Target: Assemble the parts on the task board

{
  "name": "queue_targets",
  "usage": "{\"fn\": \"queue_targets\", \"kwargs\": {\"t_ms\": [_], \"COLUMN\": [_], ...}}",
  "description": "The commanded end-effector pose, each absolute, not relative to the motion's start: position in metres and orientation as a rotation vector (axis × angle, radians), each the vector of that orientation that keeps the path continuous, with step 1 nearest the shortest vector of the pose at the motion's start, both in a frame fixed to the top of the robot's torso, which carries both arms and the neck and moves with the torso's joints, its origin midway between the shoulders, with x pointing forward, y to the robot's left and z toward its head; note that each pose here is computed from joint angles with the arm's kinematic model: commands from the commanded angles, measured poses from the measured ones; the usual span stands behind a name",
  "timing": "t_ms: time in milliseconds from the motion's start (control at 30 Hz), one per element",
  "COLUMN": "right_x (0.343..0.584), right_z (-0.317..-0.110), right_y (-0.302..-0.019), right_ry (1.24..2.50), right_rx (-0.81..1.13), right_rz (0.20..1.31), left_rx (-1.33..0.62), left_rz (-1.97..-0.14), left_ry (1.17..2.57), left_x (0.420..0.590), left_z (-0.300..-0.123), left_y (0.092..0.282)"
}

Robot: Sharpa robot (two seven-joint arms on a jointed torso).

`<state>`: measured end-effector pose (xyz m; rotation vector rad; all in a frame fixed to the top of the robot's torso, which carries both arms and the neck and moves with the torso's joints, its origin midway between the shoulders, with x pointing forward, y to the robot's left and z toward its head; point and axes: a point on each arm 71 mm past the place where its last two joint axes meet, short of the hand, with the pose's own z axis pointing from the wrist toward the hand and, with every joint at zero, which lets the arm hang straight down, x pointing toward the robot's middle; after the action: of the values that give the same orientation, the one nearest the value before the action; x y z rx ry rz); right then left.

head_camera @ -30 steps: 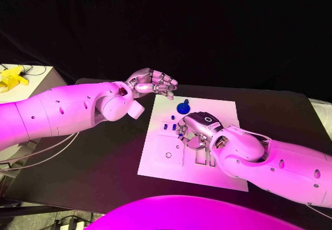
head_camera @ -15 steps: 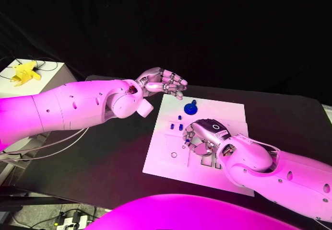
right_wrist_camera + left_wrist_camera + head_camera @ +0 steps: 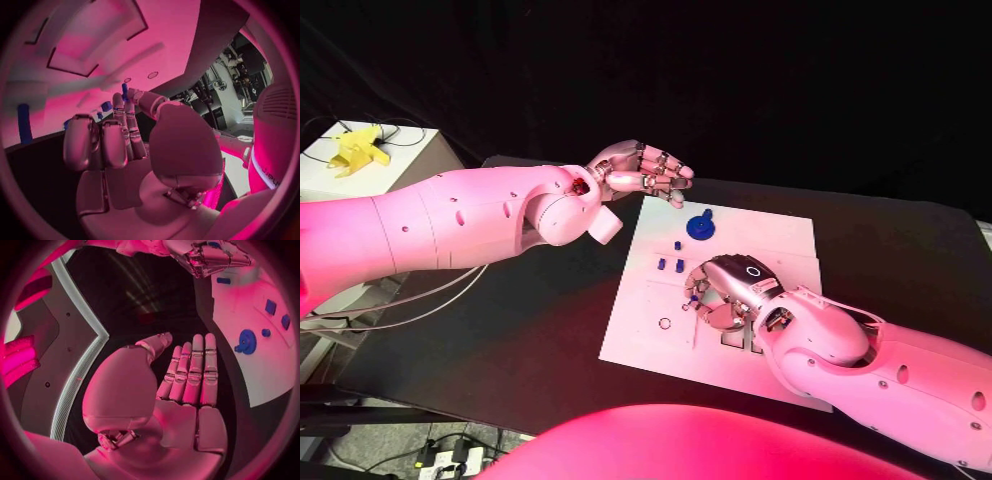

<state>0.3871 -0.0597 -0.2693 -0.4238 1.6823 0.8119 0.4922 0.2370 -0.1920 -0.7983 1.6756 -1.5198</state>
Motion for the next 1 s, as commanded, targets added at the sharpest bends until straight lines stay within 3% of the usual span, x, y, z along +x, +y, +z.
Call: {"fn": "queue_targets", "kwargs": {"t_ms": [33,1000], "right_x": [0.3856,0.3843], "right_z": [-0.2689,-0.2712], "right_y": [-0.0583,-0.0518], "right_ry": [1.661,1.663], "right_rx": [-0.432,-0.435], "right_rz": [0.824,0.833], "left_rx": [-0.789,-0.79], "left_rz": [-1.549,-1.549], "left_ry": [1.675,1.68], "left_x": [0.4916,0.492], "left_z": [-0.1911,-0.1919], "left_y": [0.2348,0.2336]}}
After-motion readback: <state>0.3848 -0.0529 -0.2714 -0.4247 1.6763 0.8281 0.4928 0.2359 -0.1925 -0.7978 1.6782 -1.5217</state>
